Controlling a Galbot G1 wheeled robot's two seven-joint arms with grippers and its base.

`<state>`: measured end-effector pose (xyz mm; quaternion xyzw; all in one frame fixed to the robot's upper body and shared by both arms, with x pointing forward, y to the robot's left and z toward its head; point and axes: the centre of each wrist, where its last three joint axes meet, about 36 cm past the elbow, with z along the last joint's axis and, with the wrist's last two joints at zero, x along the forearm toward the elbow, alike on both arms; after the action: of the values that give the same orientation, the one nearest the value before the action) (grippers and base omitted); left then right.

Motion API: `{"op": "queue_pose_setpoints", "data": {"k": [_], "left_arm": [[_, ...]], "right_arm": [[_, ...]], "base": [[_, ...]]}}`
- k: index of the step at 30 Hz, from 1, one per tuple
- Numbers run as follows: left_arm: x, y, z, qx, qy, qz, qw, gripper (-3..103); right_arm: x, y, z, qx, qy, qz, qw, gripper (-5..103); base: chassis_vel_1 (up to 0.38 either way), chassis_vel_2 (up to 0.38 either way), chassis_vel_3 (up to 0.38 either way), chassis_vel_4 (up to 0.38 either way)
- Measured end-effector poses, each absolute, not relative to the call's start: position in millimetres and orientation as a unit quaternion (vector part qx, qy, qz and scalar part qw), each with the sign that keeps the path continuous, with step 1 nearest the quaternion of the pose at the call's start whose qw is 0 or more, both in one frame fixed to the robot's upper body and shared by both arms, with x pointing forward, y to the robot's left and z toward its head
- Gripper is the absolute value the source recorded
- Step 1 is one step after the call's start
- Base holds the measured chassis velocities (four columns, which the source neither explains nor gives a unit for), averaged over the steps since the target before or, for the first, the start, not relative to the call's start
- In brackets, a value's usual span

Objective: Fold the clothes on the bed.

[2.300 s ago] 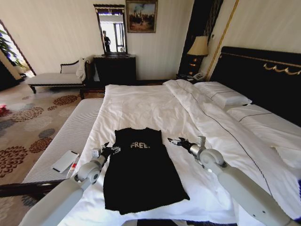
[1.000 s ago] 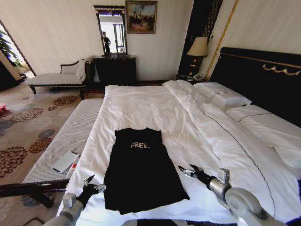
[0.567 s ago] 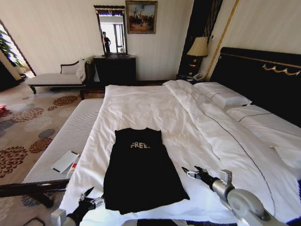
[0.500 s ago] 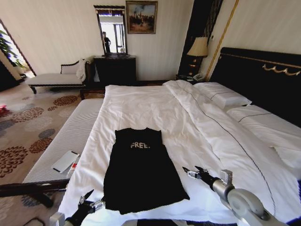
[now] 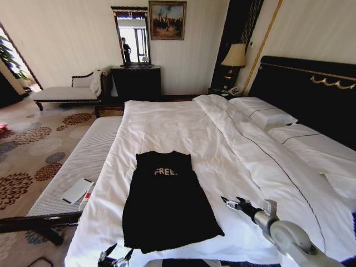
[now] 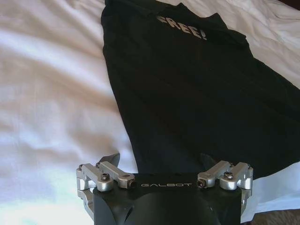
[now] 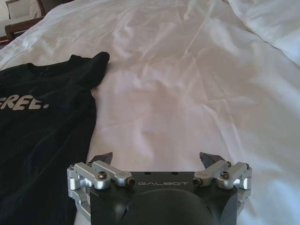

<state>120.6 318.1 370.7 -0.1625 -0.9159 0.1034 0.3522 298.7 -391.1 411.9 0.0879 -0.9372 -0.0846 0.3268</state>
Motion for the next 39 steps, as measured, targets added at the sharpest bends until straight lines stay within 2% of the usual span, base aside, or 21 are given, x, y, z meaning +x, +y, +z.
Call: {"op": "queue_pose_setpoints", "data": {"k": [9,11,13,14,17,20,21,24,25,26,29,39], "left_arm": [[129,303,364,-0.179,-0.906,0.108,0.369,98],[122,309,359,-0.180,-0.902,0.097,0.380,93],[122,309,358,-0.180,-0.902,0.096,0.380,93],[124,312,356,-0.175,-0.906,0.097,0.374,87],[131,312,353,-0.163,-0.912,0.101,0.363,82],[146,311,349,-0.149,-0.921,0.105,0.346,65],[148,310,350,-0.152,-0.920,0.106,0.345,59],[148,307,353,-0.161,-0.918,0.106,0.347,54],[145,306,354,-0.164,-0.916,0.106,0.350,48],[145,306,354,-0.164,-0.916,0.106,0.350,48],[135,305,355,-0.169,-0.911,0.105,0.362,34],[119,313,354,-0.164,-0.909,0.101,0.369,32]], "right_arm": [[300,-388,416,0.090,-0.939,-0.086,0.322,100],[300,-389,417,0.087,-0.939,-0.085,0.321,100],[300,-390,417,0.087,-0.939,-0.085,0.321,100],[300,-390,418,0.086,-0.939,-0.085,0.321,100],[300,-391,418,0.086,-0.939,-0.085,0.321,100],[299,-390,419,0.088,-0.939,-0.084,0.322,100],[299,-389,420,0.089,-0.939,-0.084,0.321,100],[299,-388,421,0.090,-0.939,-0.083,0.321,100],[299,-388,421,0.091,-0.939,-0.083,0.321,100],[299,-388,421,0.091,-0.939,-0.083,0.321,100],[300,-389,422,0.091,-0.940,-0.082,0.320,100],[300,-390,422,0.089,-0.939,-0.086,0.322,100]], "base": [[0.000,0.000,0.000,0.000],[0.000,0.000,0.000,0.000],[0.000,0.000,0.000,0.000],[0.000,0.000,0.000,0.000],[0.000,0.000,0.000,0.000],[0.000,0.000,0.000,0.000],[0.000,0.000,0.000,0.000],[0.000,0.000,0.000,0.000],[0.000,0.000,0.000,0.000],[0.000,0.000,0.000,0.000],[0.000,0.000,0.000,0.000],[0.000,0.000,0.000,0.000]]}}
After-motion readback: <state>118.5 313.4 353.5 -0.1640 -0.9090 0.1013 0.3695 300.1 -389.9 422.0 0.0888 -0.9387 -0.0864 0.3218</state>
